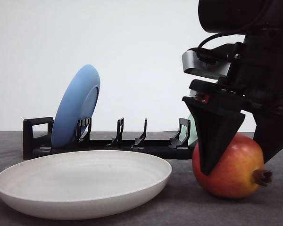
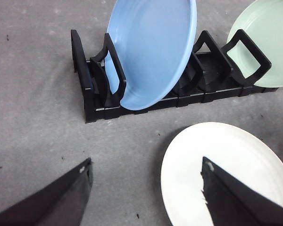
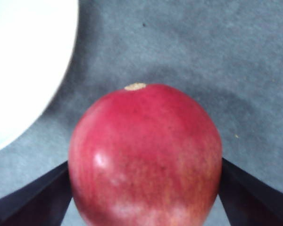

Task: Place pomegranate in white plate

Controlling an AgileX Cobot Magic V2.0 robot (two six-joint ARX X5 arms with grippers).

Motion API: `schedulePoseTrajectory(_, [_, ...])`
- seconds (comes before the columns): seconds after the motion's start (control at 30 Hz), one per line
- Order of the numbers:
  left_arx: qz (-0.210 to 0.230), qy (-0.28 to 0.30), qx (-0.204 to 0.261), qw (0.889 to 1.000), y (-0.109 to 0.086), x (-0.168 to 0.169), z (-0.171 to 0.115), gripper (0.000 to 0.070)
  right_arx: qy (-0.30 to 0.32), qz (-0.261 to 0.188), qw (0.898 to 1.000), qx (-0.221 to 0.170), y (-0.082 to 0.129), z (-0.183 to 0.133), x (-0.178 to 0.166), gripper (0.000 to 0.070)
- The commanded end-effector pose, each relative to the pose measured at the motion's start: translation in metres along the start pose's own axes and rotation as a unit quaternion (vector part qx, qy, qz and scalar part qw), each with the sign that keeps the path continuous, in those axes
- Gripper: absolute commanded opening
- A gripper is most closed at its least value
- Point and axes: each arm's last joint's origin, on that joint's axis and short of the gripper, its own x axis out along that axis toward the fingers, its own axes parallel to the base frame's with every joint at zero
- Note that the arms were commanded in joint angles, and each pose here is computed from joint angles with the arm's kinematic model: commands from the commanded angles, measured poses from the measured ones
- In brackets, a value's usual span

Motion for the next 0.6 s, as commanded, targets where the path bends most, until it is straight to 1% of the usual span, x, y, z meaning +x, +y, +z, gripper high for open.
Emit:
schedulePoseTrajectory(0.0, [-0.004, -0.013, 0.003, 1.0, -0.001, 0.0, 0.004, 0.0435, 0.002, 0.0, 1.0, -0.006, 0.003, 0.006, -0.003, 0.0506])
schedulePoseTrajectory(0.1, [-0.004, -0.019, 0.004, 1.0, -0.001, -0.001, 0.006, 0.0434, 0.014, -0.003, 0.999, -0.035, 0.005, 0.011, -0.014, 0.0506])
schedulePoseTrajectory(0.13, [-0.004, -0.019, 0.004, 1.0, -0.001, 0.0, 0.006, 0.0434, 0.016, -0.002, 0.999, -0.052, 0.006, 0.013, -0.018, 0.0506])
schedulePoseTrajectory(0.23, [-0.004, -0.019, 0.004, 1.0, -0.001, -0.001, 0.006, 0.0434, 0.017, 0.016, 0.996, -0.091, 0.013, 0.022, -0.033, 0.0506])
schedulePoseTrajectory(0.3, [-0.004, -0.019, 0.004, 1.0, -0.001, -0.001, 0.006, 0.0434, 0.012, 0.034, 0.993, -0.11, 0.021, 0.029, -0.04, 0.0506])
schedulePoseTrajectory(0.4, [-0.004, -0.019, 0.004, 1.0, -0.001, -0.001, 0.006, 0.0434, -0.002, 0.046, 0.99, -0.132, 0.035, 0.039, -0.046, 0.0506])
schedulePoseTrajectory(0.57, [-0.004, -0.019, 0.004, 1.0, -0.001, -0.001, 0.006, 0.0434, -0.014, 0.071, 0.983, -0.168, 0.065, 0.056, -0.035, 0.0506])
